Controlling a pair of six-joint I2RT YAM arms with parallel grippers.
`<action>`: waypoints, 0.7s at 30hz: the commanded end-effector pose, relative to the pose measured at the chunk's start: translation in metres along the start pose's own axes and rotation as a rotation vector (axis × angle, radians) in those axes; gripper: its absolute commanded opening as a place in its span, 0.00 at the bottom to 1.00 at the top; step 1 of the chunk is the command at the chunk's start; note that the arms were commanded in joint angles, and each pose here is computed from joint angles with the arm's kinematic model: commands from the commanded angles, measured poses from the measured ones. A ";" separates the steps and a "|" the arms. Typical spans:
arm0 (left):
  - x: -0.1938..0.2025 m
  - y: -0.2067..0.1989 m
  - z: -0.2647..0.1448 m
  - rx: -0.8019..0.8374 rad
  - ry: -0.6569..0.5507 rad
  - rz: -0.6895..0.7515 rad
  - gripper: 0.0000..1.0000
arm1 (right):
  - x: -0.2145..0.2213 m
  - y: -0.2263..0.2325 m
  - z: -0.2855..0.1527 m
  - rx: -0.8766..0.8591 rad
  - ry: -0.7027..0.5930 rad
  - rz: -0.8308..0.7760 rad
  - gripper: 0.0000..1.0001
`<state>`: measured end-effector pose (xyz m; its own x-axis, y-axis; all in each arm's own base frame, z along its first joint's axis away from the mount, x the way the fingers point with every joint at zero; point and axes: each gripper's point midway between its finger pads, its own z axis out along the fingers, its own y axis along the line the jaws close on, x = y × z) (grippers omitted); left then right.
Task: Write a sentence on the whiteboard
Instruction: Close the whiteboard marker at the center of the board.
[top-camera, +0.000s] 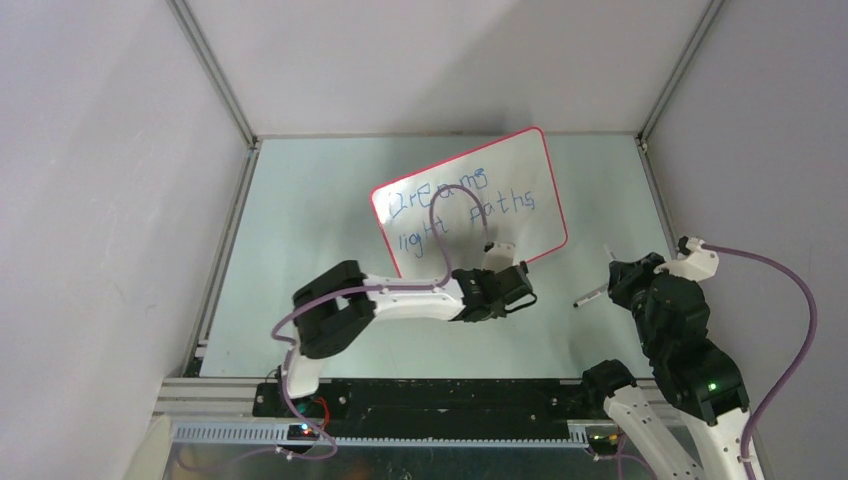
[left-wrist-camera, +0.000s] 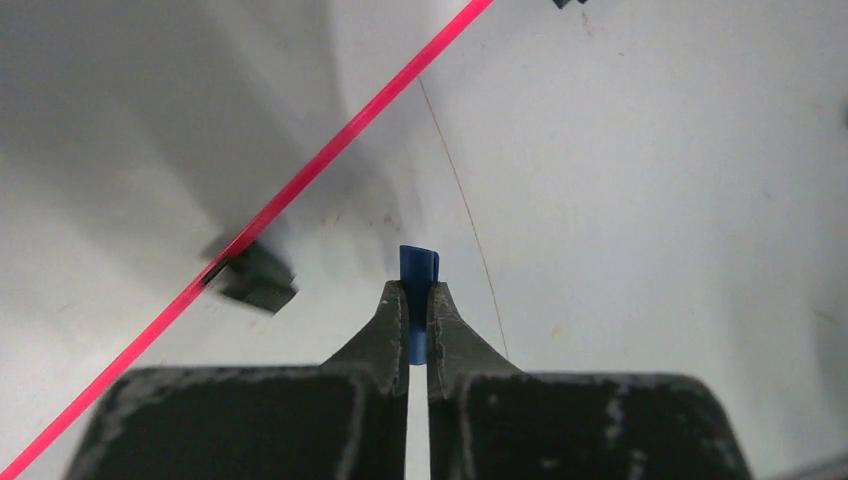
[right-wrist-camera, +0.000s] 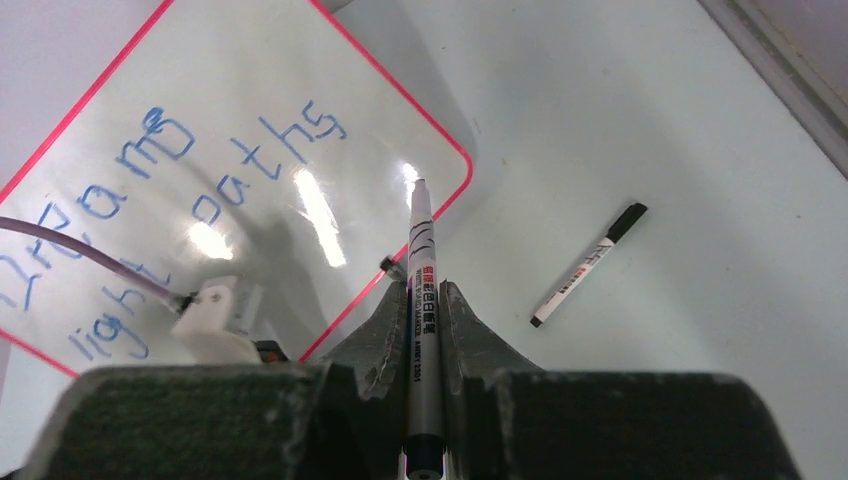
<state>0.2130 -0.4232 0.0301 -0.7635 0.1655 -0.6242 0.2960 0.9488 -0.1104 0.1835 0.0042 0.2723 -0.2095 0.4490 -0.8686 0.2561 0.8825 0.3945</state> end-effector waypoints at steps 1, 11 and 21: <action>-0.068 -0.014 -0.072 0.187 -0.165 -0.105 0.00 | -0.004 0.016 -0.009 -0.119 -0.006 -0.038 0.00; -0.137 0.032 -0.163 0.453 -0.375 -0.562 0.00 | 0.020 0.075 -0.031 -0.499 0.113 -0.131 0.00; -0.151 0.076 -0.196 0.432 -0.390 -1.157 0.00 | 0.028 0.138 -0.059 -0.933 0.074 -0.054 0.00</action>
<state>0.2321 -0.3437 0.2556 -0.6242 -0.6572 -0.4225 -0.0254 0.5575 -0.8298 0.1654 0.1192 0.2827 -0.3508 0.3332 -0.8752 -0.4184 0.7803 0.4648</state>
